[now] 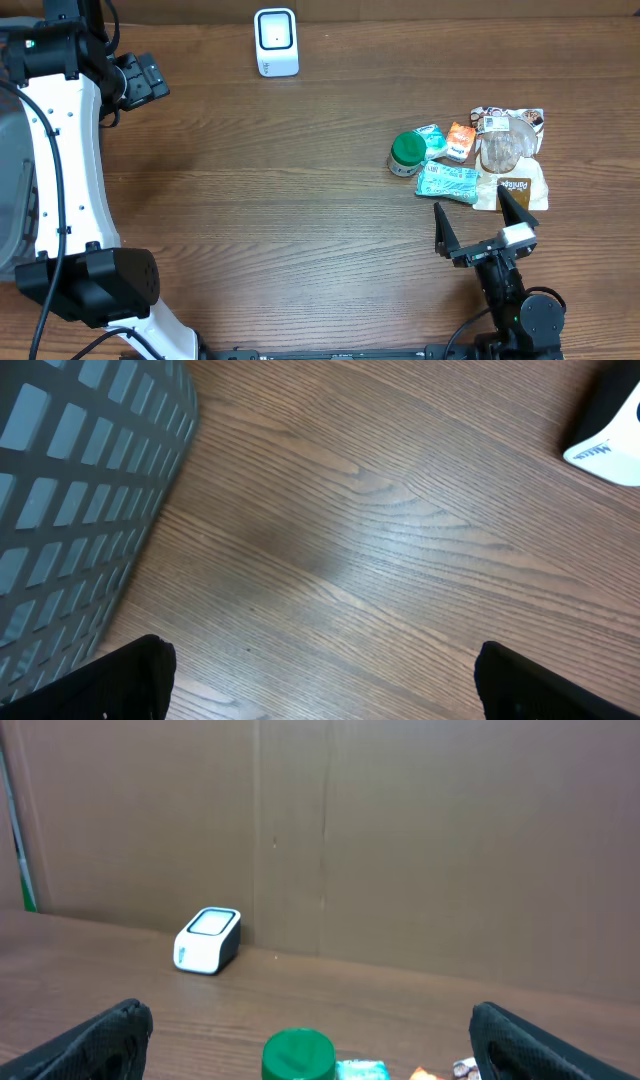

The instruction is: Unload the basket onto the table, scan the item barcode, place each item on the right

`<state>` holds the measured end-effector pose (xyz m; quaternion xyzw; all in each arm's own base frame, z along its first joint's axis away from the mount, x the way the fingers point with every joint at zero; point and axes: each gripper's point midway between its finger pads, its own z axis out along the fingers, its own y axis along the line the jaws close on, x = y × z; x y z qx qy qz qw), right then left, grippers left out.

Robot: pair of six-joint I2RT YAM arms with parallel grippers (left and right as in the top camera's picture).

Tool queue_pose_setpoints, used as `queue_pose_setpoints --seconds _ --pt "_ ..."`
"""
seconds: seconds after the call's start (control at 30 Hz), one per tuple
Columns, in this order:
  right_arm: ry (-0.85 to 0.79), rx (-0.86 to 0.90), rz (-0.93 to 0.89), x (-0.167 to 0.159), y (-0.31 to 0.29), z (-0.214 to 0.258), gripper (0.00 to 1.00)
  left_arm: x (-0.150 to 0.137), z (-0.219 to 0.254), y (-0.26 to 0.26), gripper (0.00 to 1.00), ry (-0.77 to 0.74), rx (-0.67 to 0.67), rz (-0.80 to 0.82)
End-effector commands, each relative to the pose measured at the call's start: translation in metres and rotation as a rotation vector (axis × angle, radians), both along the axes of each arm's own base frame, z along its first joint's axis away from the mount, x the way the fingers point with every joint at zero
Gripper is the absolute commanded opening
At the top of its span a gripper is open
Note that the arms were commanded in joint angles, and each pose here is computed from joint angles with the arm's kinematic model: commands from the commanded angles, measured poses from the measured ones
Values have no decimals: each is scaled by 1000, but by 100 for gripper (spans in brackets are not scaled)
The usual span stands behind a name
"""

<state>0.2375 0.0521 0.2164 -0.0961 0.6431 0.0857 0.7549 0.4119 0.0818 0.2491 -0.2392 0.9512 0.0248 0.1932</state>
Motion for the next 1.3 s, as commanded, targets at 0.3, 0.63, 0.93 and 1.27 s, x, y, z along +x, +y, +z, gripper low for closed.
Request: queue_pose_setpoints --seconds 0.3,0.63,0.93,1.27 --pt "164 -19 39 1 6 -43 100 2 -1 -2 99 4 5 -8" --pt "164 -19 39 1 6 -43 100 2 -1 -2 100 4 5 -8" --pt "164 -19 39 1 6 -43 100 2 -1 -2 99 2 3 -8" --pt "164 -19 39 1 6 -43 100 -41 79 -32 99 -204 29 -69"
